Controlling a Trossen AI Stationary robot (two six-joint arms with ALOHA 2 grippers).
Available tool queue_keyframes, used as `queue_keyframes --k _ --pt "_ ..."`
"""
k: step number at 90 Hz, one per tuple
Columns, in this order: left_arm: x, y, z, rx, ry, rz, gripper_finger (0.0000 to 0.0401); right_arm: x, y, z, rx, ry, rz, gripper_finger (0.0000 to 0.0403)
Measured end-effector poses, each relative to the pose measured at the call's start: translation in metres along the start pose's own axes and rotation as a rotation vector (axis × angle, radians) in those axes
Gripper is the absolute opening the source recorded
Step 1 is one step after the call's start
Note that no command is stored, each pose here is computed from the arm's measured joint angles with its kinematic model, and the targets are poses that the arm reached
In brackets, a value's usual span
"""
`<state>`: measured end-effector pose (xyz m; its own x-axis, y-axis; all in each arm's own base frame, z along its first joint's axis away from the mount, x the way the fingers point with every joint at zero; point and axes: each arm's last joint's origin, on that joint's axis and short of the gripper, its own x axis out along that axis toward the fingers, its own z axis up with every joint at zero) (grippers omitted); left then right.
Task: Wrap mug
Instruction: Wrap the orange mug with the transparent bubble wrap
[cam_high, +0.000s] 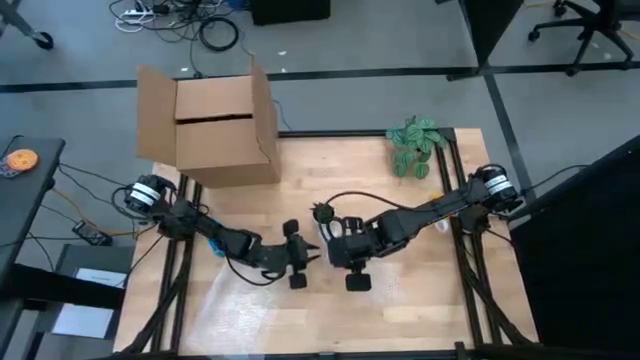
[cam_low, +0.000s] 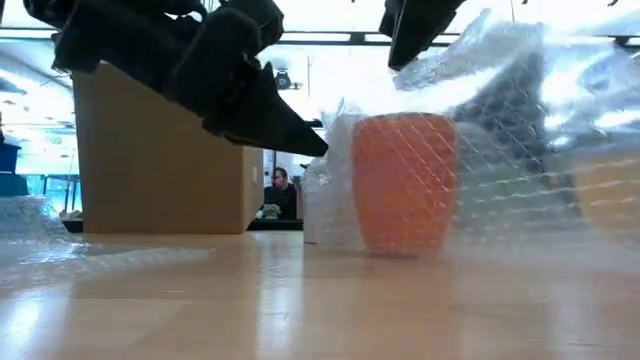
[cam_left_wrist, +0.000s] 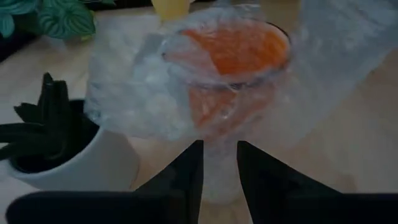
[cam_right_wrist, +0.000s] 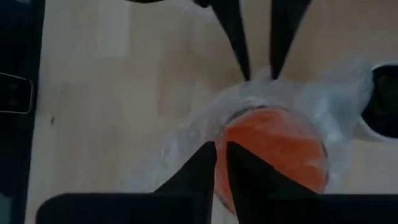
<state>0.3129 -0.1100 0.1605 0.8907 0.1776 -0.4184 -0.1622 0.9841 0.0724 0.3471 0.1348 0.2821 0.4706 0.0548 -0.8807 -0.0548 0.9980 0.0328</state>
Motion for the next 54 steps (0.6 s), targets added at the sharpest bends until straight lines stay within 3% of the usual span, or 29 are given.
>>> queue_keyframes --k 33,54 --pt "0.005 0.011 0.002 -0.046 0.003 0.036 0.0083 -0.009 0.052 -0.011 -0.004 -0.067 0.108 0.002" --pt "0.007 0.014 0.002 -0.079 0.002 0.045 0.0083 0.008 0.049 -0.012 0.025 -0.06 -0.027 0.002"
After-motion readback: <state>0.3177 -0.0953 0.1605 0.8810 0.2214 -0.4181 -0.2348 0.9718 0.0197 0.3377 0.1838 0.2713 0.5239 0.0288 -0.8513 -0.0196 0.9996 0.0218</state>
